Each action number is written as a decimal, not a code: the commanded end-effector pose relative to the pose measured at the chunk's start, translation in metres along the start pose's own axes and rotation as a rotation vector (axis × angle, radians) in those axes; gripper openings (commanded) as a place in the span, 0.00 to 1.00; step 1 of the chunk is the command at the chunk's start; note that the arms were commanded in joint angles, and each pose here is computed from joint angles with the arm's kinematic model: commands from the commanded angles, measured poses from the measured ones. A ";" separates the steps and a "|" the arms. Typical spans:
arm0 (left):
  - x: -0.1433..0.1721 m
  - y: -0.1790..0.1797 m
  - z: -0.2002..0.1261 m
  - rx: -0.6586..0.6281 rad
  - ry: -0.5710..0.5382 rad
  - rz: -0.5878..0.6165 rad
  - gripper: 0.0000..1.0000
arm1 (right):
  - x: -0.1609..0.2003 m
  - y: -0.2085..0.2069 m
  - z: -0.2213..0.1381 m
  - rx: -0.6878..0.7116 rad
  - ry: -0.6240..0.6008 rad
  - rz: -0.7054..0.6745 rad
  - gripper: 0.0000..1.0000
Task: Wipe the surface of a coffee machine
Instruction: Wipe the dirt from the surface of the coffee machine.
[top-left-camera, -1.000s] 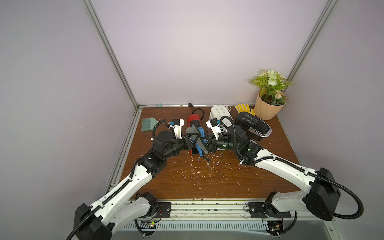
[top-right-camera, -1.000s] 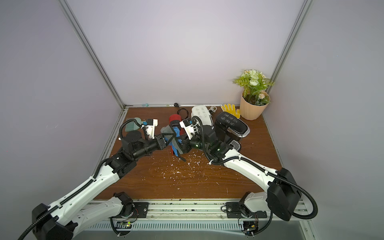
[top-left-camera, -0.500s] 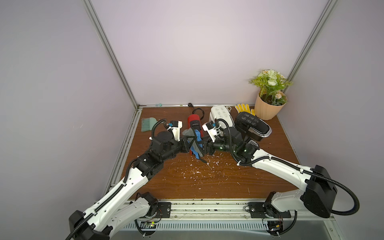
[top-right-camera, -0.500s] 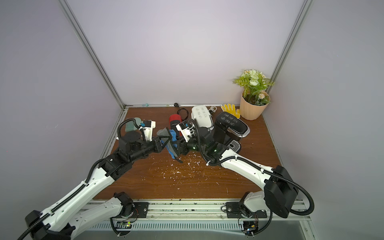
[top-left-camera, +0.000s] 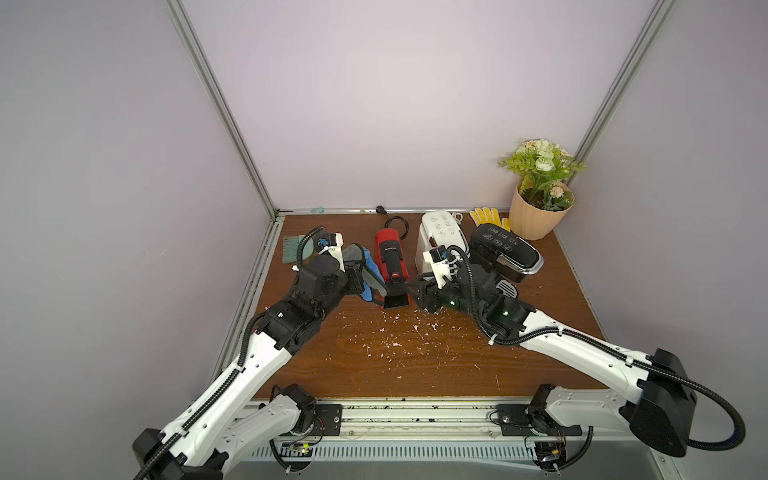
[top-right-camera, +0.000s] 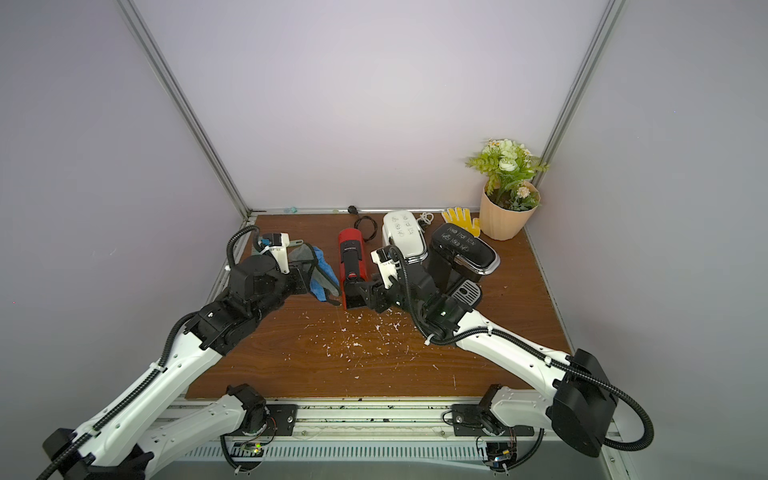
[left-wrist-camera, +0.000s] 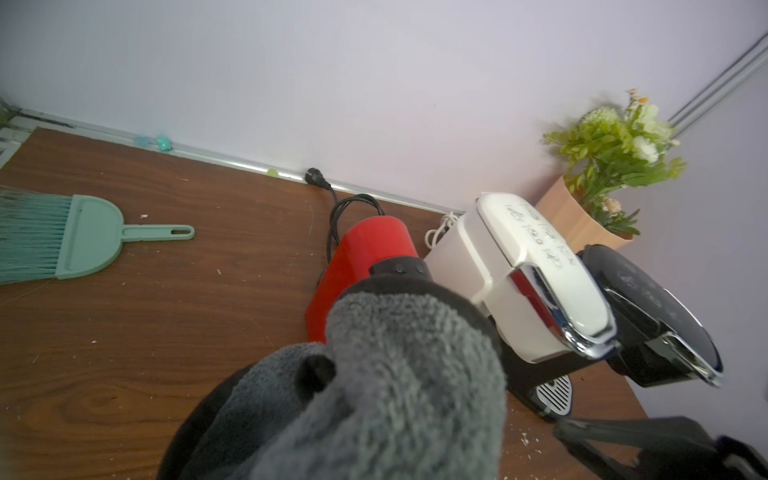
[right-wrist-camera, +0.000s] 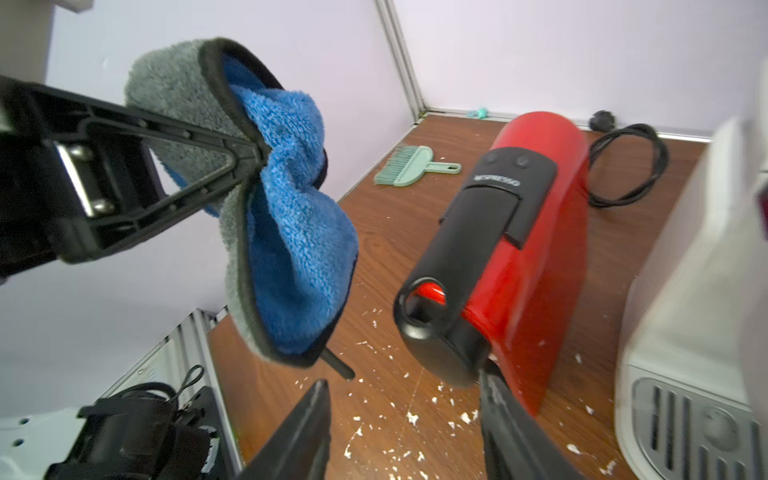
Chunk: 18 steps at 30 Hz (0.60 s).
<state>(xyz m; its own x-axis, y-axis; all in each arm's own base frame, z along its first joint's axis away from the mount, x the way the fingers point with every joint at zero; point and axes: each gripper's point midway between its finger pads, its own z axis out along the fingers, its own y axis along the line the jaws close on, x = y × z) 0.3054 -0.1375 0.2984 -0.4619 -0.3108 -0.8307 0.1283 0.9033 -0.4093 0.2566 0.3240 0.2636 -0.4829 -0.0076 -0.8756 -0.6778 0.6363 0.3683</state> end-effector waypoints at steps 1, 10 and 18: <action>-0.015 0.010 0.016 0.026 -0.043 -0.070 0.00 | -0.019 -0.014 -0.017 0.085 -0.081 0.008 0.59; 0.023 0.002 0.084 0.176 0.071 -0.126 0.00 | -0.005 -0.029 -0.027 0.138 -0.049 0.007 0.59; 0.071 0.019 0.133 0.141 0.195 -0.084 0.00 | -0.003 -0.033 -0.023 0.149 -0.038 0.010 0.59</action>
<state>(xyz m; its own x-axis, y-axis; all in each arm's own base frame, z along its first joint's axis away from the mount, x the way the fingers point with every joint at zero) 0.3848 -0.1698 0.1853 -0.6359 -0.3319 -0.6967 0.1400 0.8382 -0.5271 0.2624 0.2864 0.2498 -0.4900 -0.0005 -0.8717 -0.5891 0.7373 0.3307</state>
